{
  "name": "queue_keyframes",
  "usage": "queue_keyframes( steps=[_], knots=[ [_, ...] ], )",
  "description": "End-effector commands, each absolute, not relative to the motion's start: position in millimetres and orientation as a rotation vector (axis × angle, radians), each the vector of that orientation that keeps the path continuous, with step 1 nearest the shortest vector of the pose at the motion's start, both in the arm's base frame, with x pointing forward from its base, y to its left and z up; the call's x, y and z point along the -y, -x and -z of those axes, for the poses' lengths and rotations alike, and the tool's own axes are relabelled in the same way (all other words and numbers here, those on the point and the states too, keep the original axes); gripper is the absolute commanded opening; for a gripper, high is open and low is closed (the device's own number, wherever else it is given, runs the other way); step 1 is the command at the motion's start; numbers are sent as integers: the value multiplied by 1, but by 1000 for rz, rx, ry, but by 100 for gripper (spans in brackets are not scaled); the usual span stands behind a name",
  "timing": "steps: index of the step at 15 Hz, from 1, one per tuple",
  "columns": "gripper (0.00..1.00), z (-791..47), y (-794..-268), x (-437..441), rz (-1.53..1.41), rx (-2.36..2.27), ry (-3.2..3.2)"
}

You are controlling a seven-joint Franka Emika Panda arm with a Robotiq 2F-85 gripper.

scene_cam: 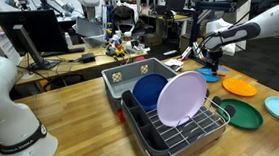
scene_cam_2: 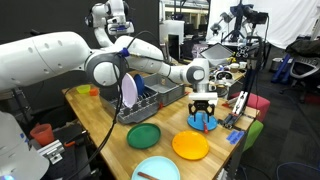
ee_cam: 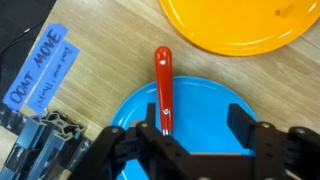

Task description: Move the butter knife to the blue plate

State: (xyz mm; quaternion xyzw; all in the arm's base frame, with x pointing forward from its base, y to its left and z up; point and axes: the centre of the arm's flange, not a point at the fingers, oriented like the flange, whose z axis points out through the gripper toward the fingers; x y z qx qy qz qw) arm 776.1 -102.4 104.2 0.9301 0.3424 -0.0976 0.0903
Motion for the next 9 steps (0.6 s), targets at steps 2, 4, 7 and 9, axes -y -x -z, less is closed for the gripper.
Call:
queue_keyframes(
  steps=[2, 4, 7, 9],
  knots=[
    [100, -120, -791, 100, 237, -1047, -2773],
    [100, -117, -782, 99, 250, -1018, -2761],
    [100, -114, -781, 98, 257, -1018, -2762],
    [100, -113, -781, 98, 257, -1019, -2762]
  ],
)
